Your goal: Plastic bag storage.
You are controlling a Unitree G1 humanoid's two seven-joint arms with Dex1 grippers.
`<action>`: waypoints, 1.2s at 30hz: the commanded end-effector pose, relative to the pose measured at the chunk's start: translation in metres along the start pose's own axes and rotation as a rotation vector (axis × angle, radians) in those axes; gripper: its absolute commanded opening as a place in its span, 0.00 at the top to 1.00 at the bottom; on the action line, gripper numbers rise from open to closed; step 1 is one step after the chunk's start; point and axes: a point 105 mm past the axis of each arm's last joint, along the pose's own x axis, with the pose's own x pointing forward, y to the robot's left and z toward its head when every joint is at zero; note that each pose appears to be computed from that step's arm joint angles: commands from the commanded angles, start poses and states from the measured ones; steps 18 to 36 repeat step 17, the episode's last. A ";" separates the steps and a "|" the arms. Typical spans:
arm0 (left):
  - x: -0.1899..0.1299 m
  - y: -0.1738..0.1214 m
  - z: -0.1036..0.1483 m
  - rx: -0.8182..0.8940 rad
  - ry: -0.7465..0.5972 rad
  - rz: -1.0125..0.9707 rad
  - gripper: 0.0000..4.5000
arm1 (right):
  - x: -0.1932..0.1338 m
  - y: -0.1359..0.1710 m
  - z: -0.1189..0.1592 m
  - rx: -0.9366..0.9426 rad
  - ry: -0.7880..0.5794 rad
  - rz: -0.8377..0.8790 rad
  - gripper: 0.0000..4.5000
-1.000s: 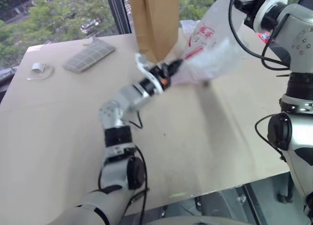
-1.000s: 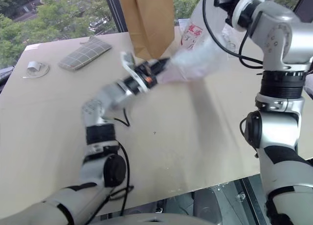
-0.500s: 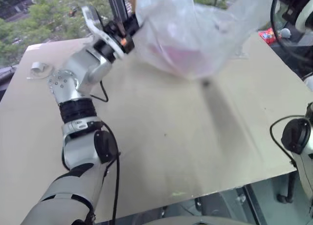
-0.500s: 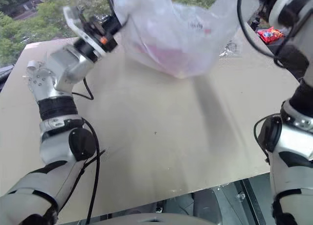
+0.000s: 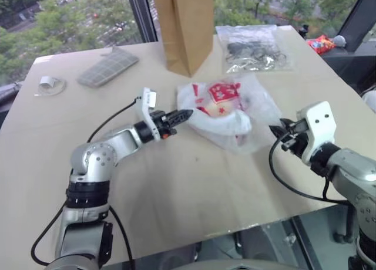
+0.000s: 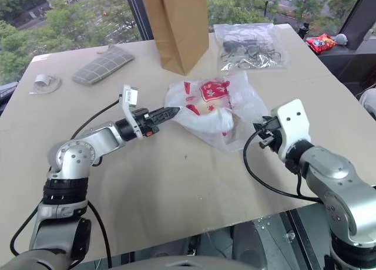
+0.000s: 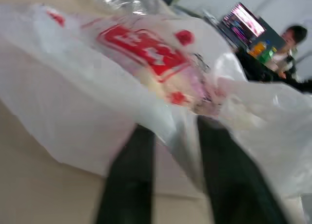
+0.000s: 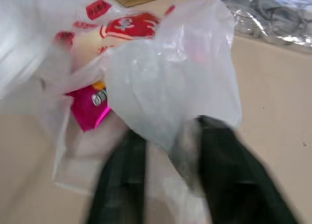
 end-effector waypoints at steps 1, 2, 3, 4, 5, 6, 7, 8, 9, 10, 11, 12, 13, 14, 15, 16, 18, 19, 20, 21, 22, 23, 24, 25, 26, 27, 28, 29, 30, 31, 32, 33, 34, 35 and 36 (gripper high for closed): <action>-0.018 -0.001 0.010 0.189 -0.023 0.043 0.29 | -0.023 -0.003 0.010 -0.068 -0.061 0.001 0.25; -0.024 0.003 0.008 0.233 -0.013 0.086 0.18 | -0.030 -0.003 0.007 -0.071 -0.051 0.019 0.15; -0.028 0.002 0.011 0.254 -0.069 0.085 0.06 | -0.037 -0.002 0.005 -0.074 -0.041 0.035 0.01; -0.036 0.001 0.007 0.285 -0.057 0.081 0.01 | -0.045 -0.002 0.003 -0.079 -0.025 0.055 0.00; -0.043 0.000 0.003 0.319 -0.037 0.080 0.01 | -0.054 -0.001 0.000 -0.077 -0.011 0.079 0.00; -0.050 0.000 0.000 0.370 -0.019 0.091 0.01 | -0.061 -0.002 -0.003 -0.079 0.005 0.093 0.00; -0.057 0.002 -0.006 0.392 0.016 0.100 0.01 | -0.069 -0.003 -0.006 -0.077 0.024 0.104 0.00; -0.063 0.003 -0.009 0.402 0.027 0.106 0.01 | -0.076 -0.005 -0.008 -0.073 0.040 0.113 0.00; -0.071 0.006 -0.010 0.396 0.032 0.125 0.01 | -0.083 -0.007 -0.011 -0.076 0.060 0.116 0.00; -0.077 0.008 -0.012 0.389 0.035 0.142 0.01 | -0.089 -0.009 -0.015 -0.077 0.081 0.122 0.00; -0.082 0.010 -0.012 0.391 0.038 0.154 0.01 | -0.094 -0.010 -0.018 -0.082 0.098 0.129 0.00; -0.089 0.012 -0.014 0.398 0.050 0.174 0.01 | -0.097 -0.016 -0.022 -0.089 0.117 0.115 0.00; -0.093 0.013 -0.016 0.405 0.059 0.185 0.01 | -0.099 -0.019 -0.025 -0.095 0.128 0.106 0.00; -0.098 0.014 -0.017 0.413 0.063 0.199 0.01 | -0.101 -0.022 -0.027 -0.097 0.133 0.102 0.00; -0.102 0.015 -0.017 0.413 0.064 0.212 0.01 | -0.101 -0.024 -0.029 -0.097 0.134 0.098 0.00; -0.104 0.016 -0.018 0.411 0.063 0.221 0.01 | -0.101 -0.026 -0.030 -0.096 0.133 0.097 0.00; -0.107 0.016 -0.018 0.415 0.063 0.231 0.01 | -0.100 -0.028 -0.032 -0.098 0.132 0.093 0.00; -0.107 0.016 -0.018 0.415 0.063 0.231 0.01 | -0.100 -0.028 -0.032 -0.098 0.132 0.093 0.00; -0.107 0.016 -0.018 0.415 0.063 0.231 0.01 | -0.100 -0.028 -0.032 -0.098 0.132 0.093 0.00; -0.107 0.016 -0.018 0.415 0.063 0.231 0.01 | -0.100 -0.028 -0.032 -0.098 0.132 0.093 0.00; -0.107 0.016 -0.018 0.415 0.063 0.231 0.01 | -0.100 -0.028 -0.032 -0.098 0.132 0.093 0.00; -0.107 0.016 -0.018 0.415 0.063 0.231 0.01 | -0.100 -0.028 -0.032 -0.098 0.132 0.093 0.00; -0.107 0.016 -0.018 0.415 0.063 0.231 0.01 | -0.100 -0.028 -0.032 -0.098 0.132 0.093 0.00; -0.107 0.016 -0.018 0.415 0.063 0.231 0.01 | -0.100 -0.028 -0.032 -0.098 0.132 0.093 0.00; -0.107 0.016 -0.018 0.415 0.063 0.231 0.01 | -0.100 -0.028 -0.032 -0.098 0.132 0.093 0.00; -0.107 0.016 -0.018 0.415 0.063 0.231 0.01 | -0.100 -0.028 -0.032 -0.098 0.132 0.093 0.00; -0.107 0.016 -0.018 0.415 0.063 0.231 0.01 | -0.100 -0.028 -0.032 -0.098 0.132 0.093 0.00; -0.107 0.016 -0.018 0.415 0.063 0.231 0.01 | -0.100 -0.028 -0.032 -0.098 0.132 0.093 0.00; -0.107 0.016 -0.018 0.415 0.063 0.231 0.01 | -0.100 -0.028 -0.032 -0.098 0.132 0.093 0.00; -0.107 0.016 -0.018 0.415 0.063 0.231 0.01 | -0.100 -0.028 -0.032 -0.098 0.132 0.093 0.00; -0.107 0.016 -0.018 0.415 0.063 0.231 0.01 | -0.100 -0.028 -0.032 -0.098 0.132 0.093 0.00; -0.107 0.016 -0.018 0.415 0.063 0.231 0.01 | -0.100 -0.028 -0.032 -0.098 0.132 0.093 0.00; -0.107 0.016 -0.018 0.415 0.063 0.231 0.01 | -0.100 -0.028 -0.032 -0.098 0.132 0.093 0.00; -0.107 0.016 -0.018 0.415 0.063 0.231 0.01 | -0.100 -0.028 -0.032 -0.098 0.132 0.093 0.00; -0.107 0.016 -0.018 0.415 0.063 0.231 0.01 | -0.100 -0.028 -0.032 -0.098 0.132 0.093 0.00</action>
